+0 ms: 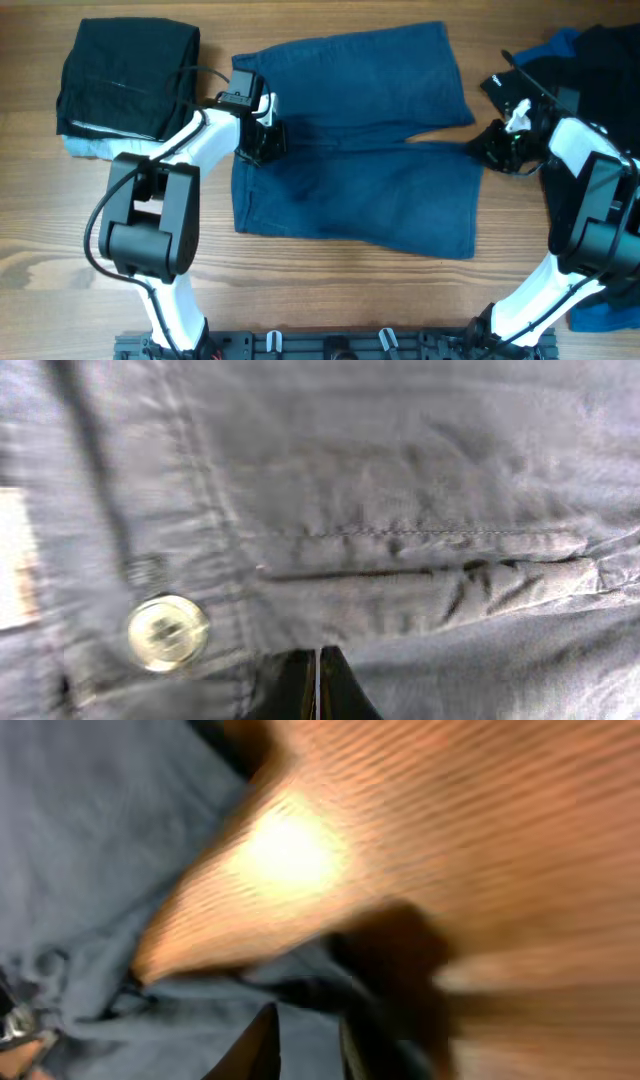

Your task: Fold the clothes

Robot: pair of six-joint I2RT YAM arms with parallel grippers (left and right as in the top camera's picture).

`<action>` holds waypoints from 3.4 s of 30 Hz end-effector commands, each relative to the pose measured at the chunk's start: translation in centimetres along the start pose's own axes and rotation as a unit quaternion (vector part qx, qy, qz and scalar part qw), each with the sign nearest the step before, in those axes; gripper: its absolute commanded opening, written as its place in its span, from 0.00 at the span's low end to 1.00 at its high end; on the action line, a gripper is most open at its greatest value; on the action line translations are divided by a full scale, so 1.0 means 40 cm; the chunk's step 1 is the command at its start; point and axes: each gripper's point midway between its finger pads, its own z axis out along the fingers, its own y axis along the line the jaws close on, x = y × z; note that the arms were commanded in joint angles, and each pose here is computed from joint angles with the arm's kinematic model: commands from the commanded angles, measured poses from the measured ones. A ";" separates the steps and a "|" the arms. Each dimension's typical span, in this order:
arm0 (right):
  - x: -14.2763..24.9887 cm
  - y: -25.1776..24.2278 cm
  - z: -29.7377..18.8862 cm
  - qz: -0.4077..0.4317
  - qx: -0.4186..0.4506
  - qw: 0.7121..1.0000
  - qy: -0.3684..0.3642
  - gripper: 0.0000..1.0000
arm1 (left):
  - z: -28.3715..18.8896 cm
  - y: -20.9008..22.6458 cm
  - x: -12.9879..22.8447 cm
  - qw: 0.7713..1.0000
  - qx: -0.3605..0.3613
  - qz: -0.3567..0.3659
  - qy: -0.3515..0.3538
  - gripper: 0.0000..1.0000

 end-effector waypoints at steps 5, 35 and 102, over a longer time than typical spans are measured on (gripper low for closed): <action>-0.008 0.239 -0.231 -0.153 0.000 0.984 -0.086 0.09 | -0.281 -0.113 -0.112 0.989 0.035 0.027 -0.144 0.04; 0.259 -0.005 0.033 0.002 0.133 0.985 0.110 0.05 | 0.022 0.085 0.189 0.990 -0.049 -0.063 0.121 0.04; 0.534 -0.147 -0.094 0.229 0.228 0.944 0.058 0.74 | -0.326 0.066 0.085 0.991 -0.089 -0.092 -0.028 0.42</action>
